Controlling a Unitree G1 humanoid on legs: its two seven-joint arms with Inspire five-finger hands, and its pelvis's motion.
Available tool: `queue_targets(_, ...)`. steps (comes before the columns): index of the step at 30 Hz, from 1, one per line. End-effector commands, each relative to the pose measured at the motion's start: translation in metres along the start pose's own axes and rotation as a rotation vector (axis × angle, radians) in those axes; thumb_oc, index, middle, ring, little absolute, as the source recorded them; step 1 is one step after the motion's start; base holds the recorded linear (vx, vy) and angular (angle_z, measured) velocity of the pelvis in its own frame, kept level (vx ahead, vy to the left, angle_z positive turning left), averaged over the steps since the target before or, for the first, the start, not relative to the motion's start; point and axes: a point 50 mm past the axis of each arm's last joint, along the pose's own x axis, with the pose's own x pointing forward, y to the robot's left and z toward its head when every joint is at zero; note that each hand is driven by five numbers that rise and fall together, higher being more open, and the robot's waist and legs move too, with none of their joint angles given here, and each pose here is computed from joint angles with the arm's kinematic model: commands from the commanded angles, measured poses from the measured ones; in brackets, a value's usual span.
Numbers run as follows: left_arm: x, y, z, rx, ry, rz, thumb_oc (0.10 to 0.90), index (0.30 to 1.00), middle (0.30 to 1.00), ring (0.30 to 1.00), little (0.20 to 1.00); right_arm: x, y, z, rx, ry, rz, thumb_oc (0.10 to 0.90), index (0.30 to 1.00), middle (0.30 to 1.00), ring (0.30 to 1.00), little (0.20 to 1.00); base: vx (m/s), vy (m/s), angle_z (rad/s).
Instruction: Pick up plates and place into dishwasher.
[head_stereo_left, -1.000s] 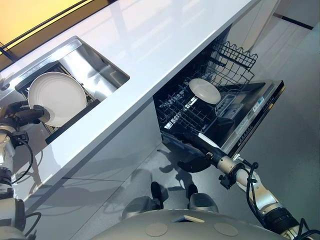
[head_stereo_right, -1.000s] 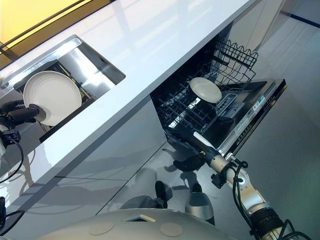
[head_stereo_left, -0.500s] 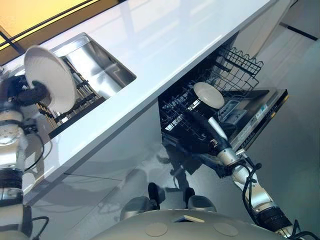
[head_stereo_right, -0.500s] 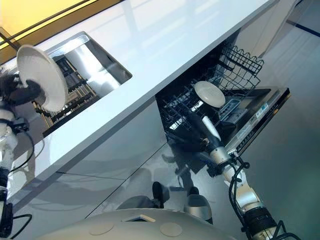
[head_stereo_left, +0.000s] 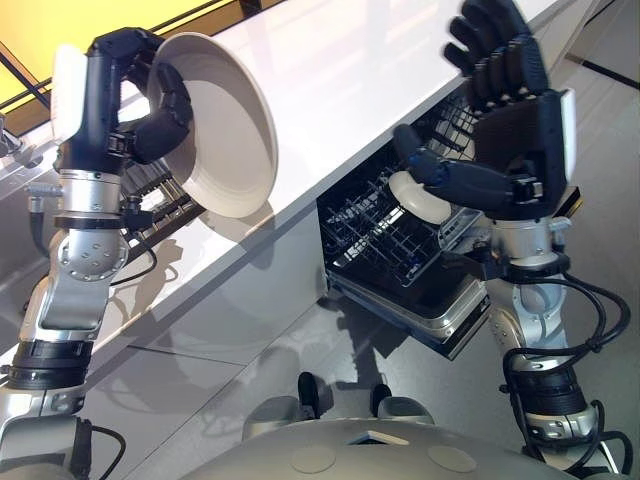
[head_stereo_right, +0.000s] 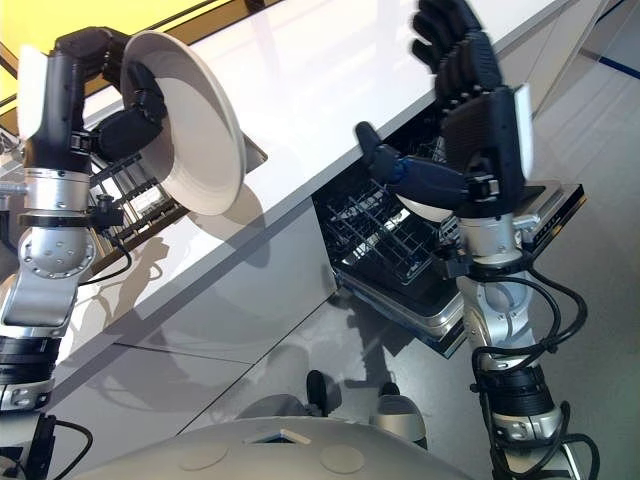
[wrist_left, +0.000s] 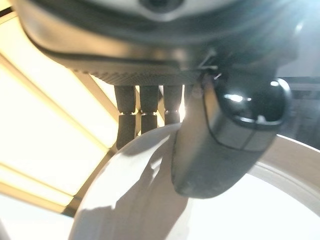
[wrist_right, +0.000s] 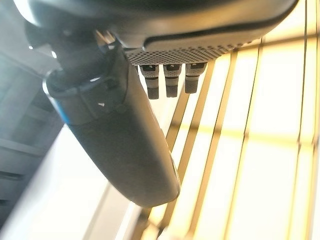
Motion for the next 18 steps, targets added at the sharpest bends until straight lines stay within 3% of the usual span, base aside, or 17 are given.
queue_targets(1,0.031,0.014,0.026,0.017,-0.194,0.224,0.100,0.300,0.300,0.300,0.200,0.024,0.020,0.021,0.130,-0.159,0.104,0.800,0.900,0.900,0.900,0.900,0.01,-0.043,0.01)
queue_targets(9,0.040,-0.014,0.046,0.067,-0.258,0.323,0.100,0.300,0.300,0.300,0.200,0.040,0.047,0.014,0.351,-0.151,0.105,0.800,0.900,0.900,0.900,0.900,0.01,-0.029,0.02)
queue_targets(18,0.042,-0.023,0.042,0.112,-0.238,0.424,0.100,0.300,0.300,0.300,0.200,0.046,0.060,0.007,0.448,-0.095,0.075,0.800,0.900,0.900,0.900,0.900,0.01,-0.004,0.00)
